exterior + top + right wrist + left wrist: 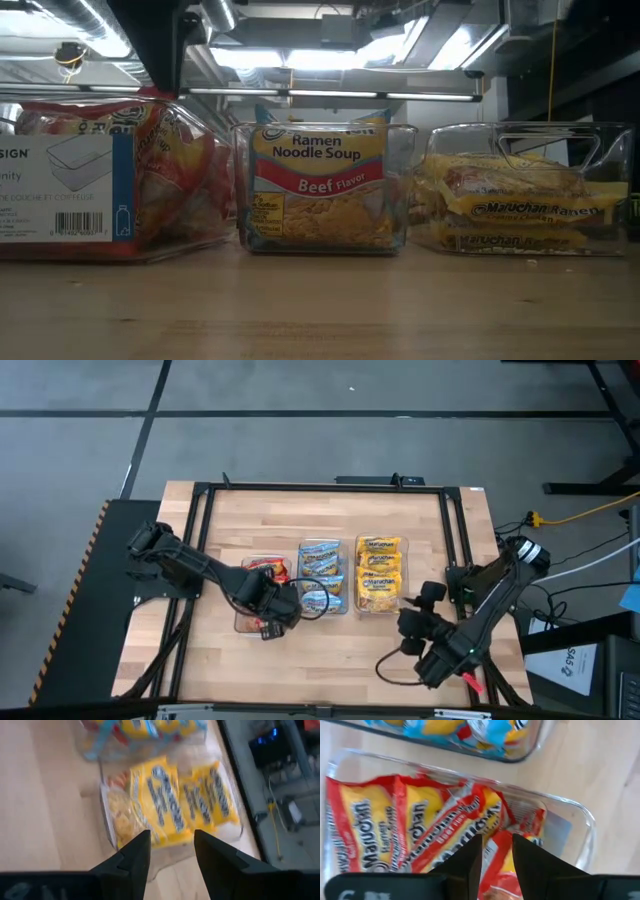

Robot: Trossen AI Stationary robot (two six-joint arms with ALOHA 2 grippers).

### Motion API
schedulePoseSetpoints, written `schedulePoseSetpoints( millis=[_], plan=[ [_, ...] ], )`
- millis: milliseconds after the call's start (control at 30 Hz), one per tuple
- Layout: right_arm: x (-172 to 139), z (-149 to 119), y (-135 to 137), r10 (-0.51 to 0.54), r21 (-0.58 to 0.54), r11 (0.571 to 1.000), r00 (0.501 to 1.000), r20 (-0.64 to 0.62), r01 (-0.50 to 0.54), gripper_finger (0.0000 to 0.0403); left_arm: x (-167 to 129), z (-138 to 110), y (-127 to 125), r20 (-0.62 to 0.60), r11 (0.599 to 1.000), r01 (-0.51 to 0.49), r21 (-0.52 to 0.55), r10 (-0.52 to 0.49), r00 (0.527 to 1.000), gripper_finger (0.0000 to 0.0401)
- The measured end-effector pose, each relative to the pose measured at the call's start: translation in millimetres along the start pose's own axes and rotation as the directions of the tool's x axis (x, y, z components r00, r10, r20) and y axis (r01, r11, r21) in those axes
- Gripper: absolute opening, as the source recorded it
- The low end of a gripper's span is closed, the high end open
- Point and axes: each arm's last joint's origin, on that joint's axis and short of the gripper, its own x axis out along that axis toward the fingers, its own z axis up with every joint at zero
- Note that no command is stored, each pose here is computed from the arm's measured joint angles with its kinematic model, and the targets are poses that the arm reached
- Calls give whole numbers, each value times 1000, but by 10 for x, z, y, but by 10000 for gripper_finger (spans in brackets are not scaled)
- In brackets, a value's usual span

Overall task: Sort Maruchan noodles
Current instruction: Put the red noodle pack into the left transparent bin

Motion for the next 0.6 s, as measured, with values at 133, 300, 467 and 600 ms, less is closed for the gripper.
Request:
schedulePoseSetpoints(
  millis=[133, 300, 467, 600],
  plan=[
    [172, -158, 81, -13, 62, 998, 998, -58, 16, 156, 6, 11, 17, -31, 999, 42, -12, -42, 999, 101],
    [348, -313, 185, 12, 153, 988, 994, -107, 4, 156, 6, 9, 14, -40, 998, 55, 19, -54, 998, 101],
    [487, -416, 280, 51, 205, 978, 994, -95, -31, 156, 10, 22, 26, -30, 997, 46, 55, -44, 999, 101],
    [541, -447, 349, 90, 230, 971, 990, -106, -64, 156, 18, 50, 68, -9, 999, 11, 45, -10, 1000, 101]
  ],
)
